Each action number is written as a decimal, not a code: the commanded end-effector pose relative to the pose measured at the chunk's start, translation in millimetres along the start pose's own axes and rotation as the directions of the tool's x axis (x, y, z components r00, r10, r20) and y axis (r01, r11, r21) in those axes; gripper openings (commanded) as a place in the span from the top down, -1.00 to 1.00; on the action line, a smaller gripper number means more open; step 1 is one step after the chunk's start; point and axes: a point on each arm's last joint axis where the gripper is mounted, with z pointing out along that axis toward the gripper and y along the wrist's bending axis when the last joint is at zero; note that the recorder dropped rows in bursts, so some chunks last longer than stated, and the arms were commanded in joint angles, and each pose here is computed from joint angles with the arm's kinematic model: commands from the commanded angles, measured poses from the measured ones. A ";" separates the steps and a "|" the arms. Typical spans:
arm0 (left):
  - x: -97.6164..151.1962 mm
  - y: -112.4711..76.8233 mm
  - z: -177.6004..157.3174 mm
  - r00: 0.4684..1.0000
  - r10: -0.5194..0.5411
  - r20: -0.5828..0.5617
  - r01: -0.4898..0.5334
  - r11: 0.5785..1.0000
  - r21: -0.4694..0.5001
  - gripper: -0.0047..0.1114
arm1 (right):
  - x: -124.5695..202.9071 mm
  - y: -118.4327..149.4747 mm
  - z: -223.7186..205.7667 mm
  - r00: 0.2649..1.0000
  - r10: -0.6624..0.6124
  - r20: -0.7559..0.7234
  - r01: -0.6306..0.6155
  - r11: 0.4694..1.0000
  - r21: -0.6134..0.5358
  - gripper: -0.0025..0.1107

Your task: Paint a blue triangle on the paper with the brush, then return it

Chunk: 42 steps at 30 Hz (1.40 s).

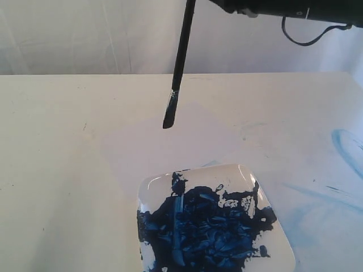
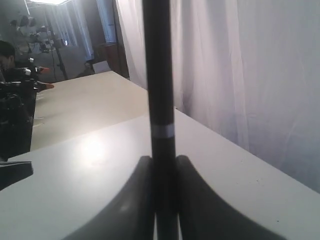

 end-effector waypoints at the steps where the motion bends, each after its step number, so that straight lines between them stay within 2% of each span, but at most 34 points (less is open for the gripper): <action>1: -27.8 -11.3 41.1 0.963 0.039 -0.265 -0.037 0.999 0.012 0.92 | 1.5 -10.1 -0.1 1.000 -0.002 -0.001 0.003 0.998 0.058 0.96; 4: -43.0 -20.4 80.5 0.857 0.141 -0.495 -0.120 0.990 0.074 0.92 | 2.7 -16.6 -0.7 1.000 -0.001 -0.014 0.003 0.992 0.130 0.96; 5: -47.0 -26.8 97.2 0.769 0.252 -0.587 -0.185 0.967 0.173 0.92 | 3.0 -18.5 -0.9 1.000 -0.001 -0.018 0.003 0.989 0.150 0.96; 6: -48.5 -32.8 108.1 0.702 0.329 -0.632 -0.202 0.943 0.266 0.92 | 3.4 -20.5 -1.3 1.000 0.000 -0.022 0.004 0.985 0.173 0.96; 7: -48.4 -41.0 117.1 0.633 0.384 -0.672 -0.160 0.914 0.372 0.92 | 3.7 -22.3 -1.6 1.000 0.001 -0.026 0.004 0.981 0.192 0.96; 8: -50.1 -52.6 134.3 0.589 0.461 -0.664 -0.099 0.856 0.507 0.92 | 4.1 -24.6 -2.1 1.000 0.002 -0.030 0.005 0.976 0.217 0.96; 9: -50.1 -61.7 144.0 0.583 0.472 -0.662 -0.004 0.816 0.578 0.92 | 4.5 -26.4 -2.5 0.999 0.002 -0.034 0.006 0.972 0.237 0.96; 10: -50.0 -68.0 158.2 0.585 0.505 -0.635 0.042 0.762 0.646 0.92 | 4.6 -27.3 -2.8 0.999 0.003 -0.036 0.006 0.969 0.247 0.96; 11: -49.6 -75.9 170.4 0.601 0.508 -0.617 0.117 0.708 0.696 0.92 | 4.7 -27.7 -2.9 0.999 0.003 -0.036 0.006 0.968 0.251 0.96; 12: -47.6 -79.3 183.2 0.610 0.510 -0.607 0.151 0.677 0.721 0.92 | 4.7 -27.7 -2.9 0.999 0.003 -0.036 0.006 0.968 0.251 0.96; 13: -45.2 -82.0 195.0 0.619 0.492 -0.612 0.190 0.662 0.725 0.92 | 4.7 -27.7 -2.9 0.999 0.003 -0.036 0.006 0.968 0.251 0.96; 15: -37.4 -81.8 214.2 0.614 0.471 -0.634 0.219 0.670 0.710 0.92 | 4.6 -27.4 -2.8 0.999 0.003 -0.036 0.006 0.969 0.248 0.96; 17: -24.7 -79.2 228.8 0.586 0.472 -0.659 0.241 0.675 0.697 0.92 | 4.6 -27.2 -2.7 0.999 0.003 -0.035 0.006 0.969 0.246 0.96; 19: -11.8 -76.2 239.0 0.567 0.464 -0.680 0.251 0.689 0.680 0.92 | 6.1 -29.3 -2.6 0.999 -0.018 -0.046 0.030 0.966 0.258 0.96; 25: 25.8 -68.0 258.3 0.526 0.489 -0.696 0.262 0.685 0.680 0.92 | 22.0 -38.4 4.5 0.991 -0.091 -0.093 0.110 0.969 0.221 0.96; 29: 38.5 -68.1 268.1 0.564 0.476 -0.675 0.269 0.667 0.695 0.92 | 30.0 -49.9 14.2 0.991 -0.094 -0.096 0.110 0.977 0.181 0.96; 35: 49.8 -67.6 279.7 0.606 0.417 -0.678 0.281 0.685 0.672 0.92 | 30.9 -64.6 31.0 0.992 -0.103 -0.075 0.112 0.985 0.130 0.96; 39: 58.8 -72.6 287.0 0.659 0.378 -0.650 0.309 0.652 0.693 0.92 | 39.1 -69.4 48.9 0.992 -0.097 -0.081 0.105 0.989 0.101 0.96; 42: 69.1 -77.1 290.4 0.665 0.384 -0.641 0.302 0.646 0.701 0.92 | 44.1 -71.8 60.1 0.992 -0.096 -0.084 0.103 0.991 0.083 0.96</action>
